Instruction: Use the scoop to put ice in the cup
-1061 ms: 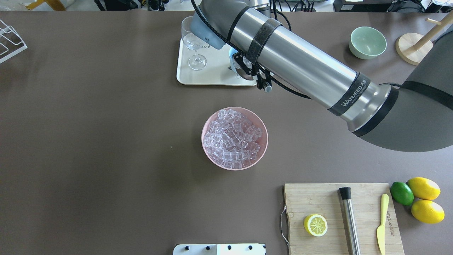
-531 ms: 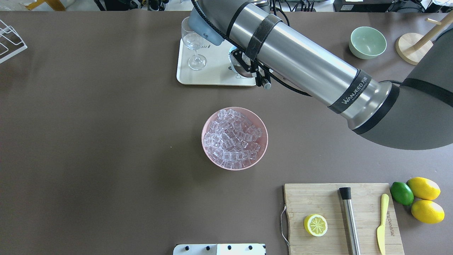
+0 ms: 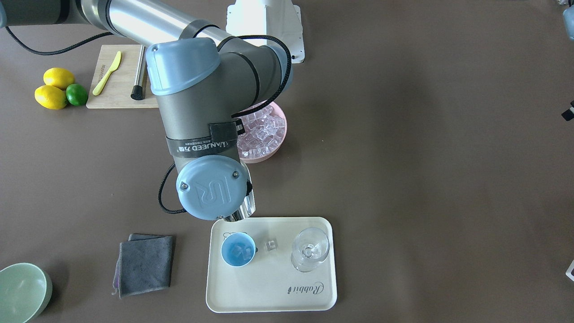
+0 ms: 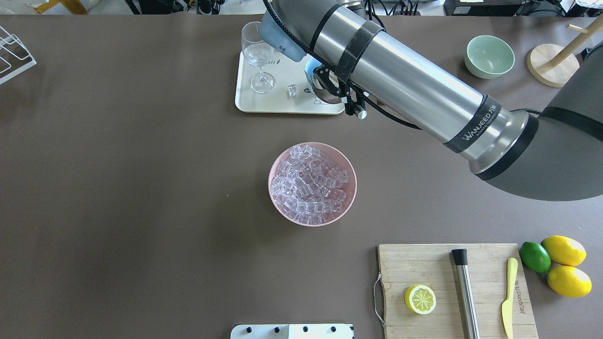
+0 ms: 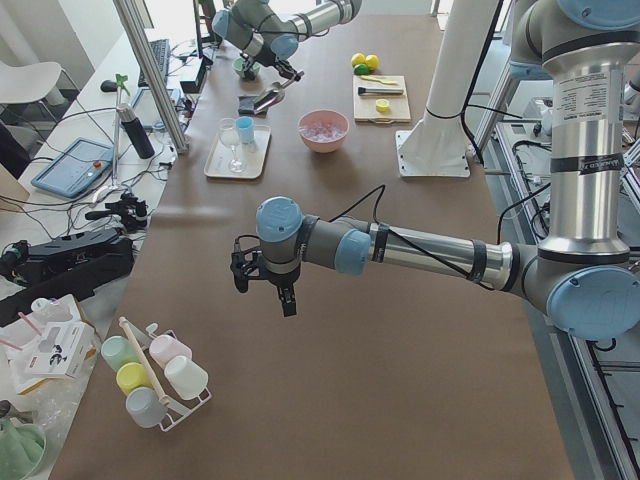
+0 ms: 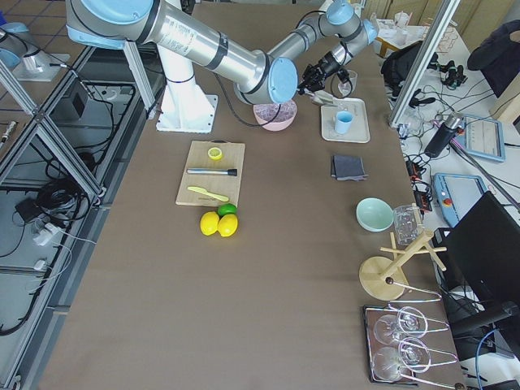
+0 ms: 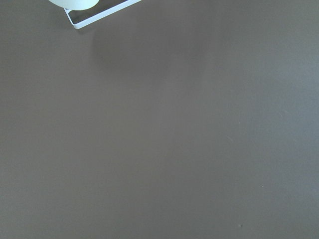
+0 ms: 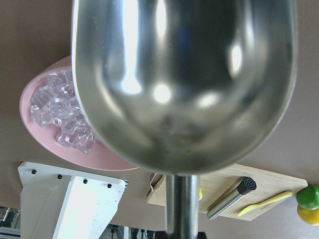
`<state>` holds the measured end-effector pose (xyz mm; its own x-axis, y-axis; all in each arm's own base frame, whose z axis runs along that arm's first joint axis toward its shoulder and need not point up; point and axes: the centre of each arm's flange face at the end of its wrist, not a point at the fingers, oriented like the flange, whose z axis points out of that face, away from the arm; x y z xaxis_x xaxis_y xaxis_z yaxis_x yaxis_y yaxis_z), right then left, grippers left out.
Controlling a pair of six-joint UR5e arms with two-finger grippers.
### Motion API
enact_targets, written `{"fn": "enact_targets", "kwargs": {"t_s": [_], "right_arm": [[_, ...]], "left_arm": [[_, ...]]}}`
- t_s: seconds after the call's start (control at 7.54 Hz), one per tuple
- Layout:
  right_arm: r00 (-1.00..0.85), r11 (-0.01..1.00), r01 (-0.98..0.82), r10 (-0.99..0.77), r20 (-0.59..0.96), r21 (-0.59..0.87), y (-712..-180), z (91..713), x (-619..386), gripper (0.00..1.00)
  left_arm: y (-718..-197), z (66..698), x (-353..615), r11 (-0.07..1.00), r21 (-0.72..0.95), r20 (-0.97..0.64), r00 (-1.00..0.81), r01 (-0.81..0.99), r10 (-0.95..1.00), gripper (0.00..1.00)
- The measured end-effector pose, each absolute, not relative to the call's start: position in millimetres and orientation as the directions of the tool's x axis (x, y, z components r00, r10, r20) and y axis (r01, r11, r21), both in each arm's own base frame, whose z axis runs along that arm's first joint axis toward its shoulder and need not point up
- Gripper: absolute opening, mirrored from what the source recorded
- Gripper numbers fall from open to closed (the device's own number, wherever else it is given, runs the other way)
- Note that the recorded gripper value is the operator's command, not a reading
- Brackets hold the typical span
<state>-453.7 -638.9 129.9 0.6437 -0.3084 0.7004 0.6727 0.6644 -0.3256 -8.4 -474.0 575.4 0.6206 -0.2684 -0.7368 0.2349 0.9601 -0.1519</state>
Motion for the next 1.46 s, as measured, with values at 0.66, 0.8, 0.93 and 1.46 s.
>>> {"fn": "enact_targets", "kwargs": {"t_s": [0.66, 0.8, 0.93, 1.46], "right_arm": [[0.588, 0.676, 0.707, -0.398, 0.704, -0.208, -615, 129, -430, 0.00], [0.576, 0.681, 0.712, -0.428, 0.696, -0.170, -604, 130, -419, 0.00], [0.565, 0.685, 0.716, -0.458, 0.686, -0.132, -590, 138, -406, 0.00], [0.605, 0.769, 0.638, -0.459, 0.651, -0.051, -505, 237, -322, 0.00]], "left_arm": [[-474, 574, -9, 0.960, -0.151, -0.739, 0.619, 0.235, -0.267, 0.98], [-474, 574, -9, 0.960, -0.150, -0.740, 0.618, 0.235, -0.267, 0.98], [-474, 575, -9, 0.960, -0.152, -0.739, 0.618, 0.236, -0.269, 0.98], [-472, 579, -18, 0.955, -0.158, -0.738, 0.613, 0.251, -0.283, 0.98]]}}
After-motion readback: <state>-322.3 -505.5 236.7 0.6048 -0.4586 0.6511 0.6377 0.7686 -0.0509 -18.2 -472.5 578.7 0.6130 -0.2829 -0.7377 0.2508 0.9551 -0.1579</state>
